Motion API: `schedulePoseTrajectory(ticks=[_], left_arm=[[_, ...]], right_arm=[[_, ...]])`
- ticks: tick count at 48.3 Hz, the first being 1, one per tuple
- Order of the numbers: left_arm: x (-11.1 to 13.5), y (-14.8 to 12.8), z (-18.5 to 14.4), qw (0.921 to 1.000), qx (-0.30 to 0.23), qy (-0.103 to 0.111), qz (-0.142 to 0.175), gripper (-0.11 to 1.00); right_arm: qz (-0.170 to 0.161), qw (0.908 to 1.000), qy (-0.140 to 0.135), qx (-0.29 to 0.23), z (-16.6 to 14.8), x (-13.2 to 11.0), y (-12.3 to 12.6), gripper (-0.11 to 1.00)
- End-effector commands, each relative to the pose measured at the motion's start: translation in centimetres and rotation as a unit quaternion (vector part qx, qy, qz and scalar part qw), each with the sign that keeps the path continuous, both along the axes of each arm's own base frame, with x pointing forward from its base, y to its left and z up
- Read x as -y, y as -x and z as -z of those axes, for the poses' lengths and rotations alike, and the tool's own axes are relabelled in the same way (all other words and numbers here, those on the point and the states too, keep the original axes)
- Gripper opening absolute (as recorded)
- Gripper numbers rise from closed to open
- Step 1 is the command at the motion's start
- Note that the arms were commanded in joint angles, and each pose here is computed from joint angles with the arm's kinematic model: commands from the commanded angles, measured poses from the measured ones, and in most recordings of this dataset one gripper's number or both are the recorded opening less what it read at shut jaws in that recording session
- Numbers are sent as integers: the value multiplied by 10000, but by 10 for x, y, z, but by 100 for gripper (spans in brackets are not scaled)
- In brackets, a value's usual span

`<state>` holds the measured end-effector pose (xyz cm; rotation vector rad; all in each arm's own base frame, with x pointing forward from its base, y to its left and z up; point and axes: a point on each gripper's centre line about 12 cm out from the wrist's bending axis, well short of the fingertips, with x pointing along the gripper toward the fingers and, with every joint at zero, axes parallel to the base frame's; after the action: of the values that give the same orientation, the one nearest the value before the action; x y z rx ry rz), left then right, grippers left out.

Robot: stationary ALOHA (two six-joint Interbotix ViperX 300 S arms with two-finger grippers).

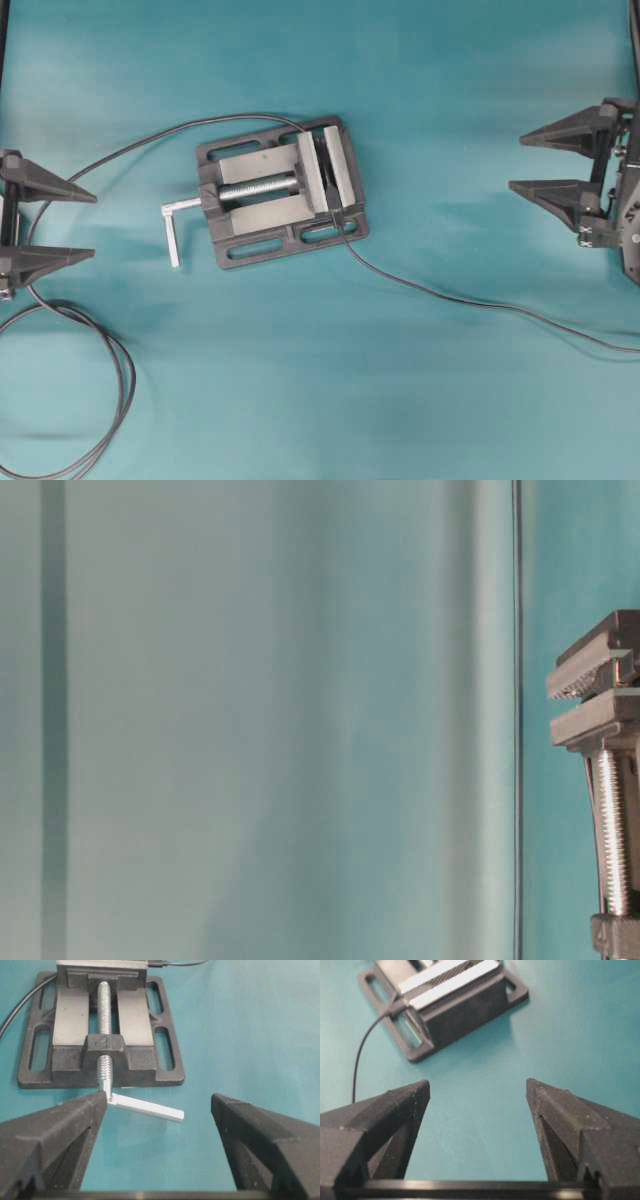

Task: Insert the USB cable into the fixed female connector.

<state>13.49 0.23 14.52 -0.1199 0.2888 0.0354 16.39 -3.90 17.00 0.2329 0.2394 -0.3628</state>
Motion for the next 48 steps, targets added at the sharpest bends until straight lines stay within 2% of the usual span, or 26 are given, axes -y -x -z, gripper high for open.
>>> schedulePoseTrajectory(ticks=[1, 10, 14, 20, 30, 37, 42, 48], left_arm=[[0, -2, -5, 10000, 61, -38, 3, 100], [0, -2, -5, 10000, 61, -30, 1, 100], [0, -2, -5, 10000, 61, -31, -8, 100], [0, -2, -5, 10000, 61, -31, -8, 100], [0, -2, -5, 10000, 61, -38, 3, 100], [0, -2, -5, 10000, 68, -31, -1, 100], [0, -2, -5, 10000, 61, -38, -5, 100], [0, -2, -5, 10000, 61, -38, 3, 100]], right_arm=[[25, 9999, -59, 118, -3, 0, 0, 80], [-170, 9993, -174, 282, 0, -6, 8, 80], [-331, 9982, -244, 431, -5, -10, 9, 79], [-583, 9970, -342, 385, -5, -17, 10, 79], [-832, 9960, -124, 285, -7, -22, 7, 79], [-679, 9962, 93, 546, -21, -16, 4, 79], [-313, 9957, 266, 828, -32, -6, 4, 79], [-238, 9963, 247, 786, -30, -3, 5, 79]])
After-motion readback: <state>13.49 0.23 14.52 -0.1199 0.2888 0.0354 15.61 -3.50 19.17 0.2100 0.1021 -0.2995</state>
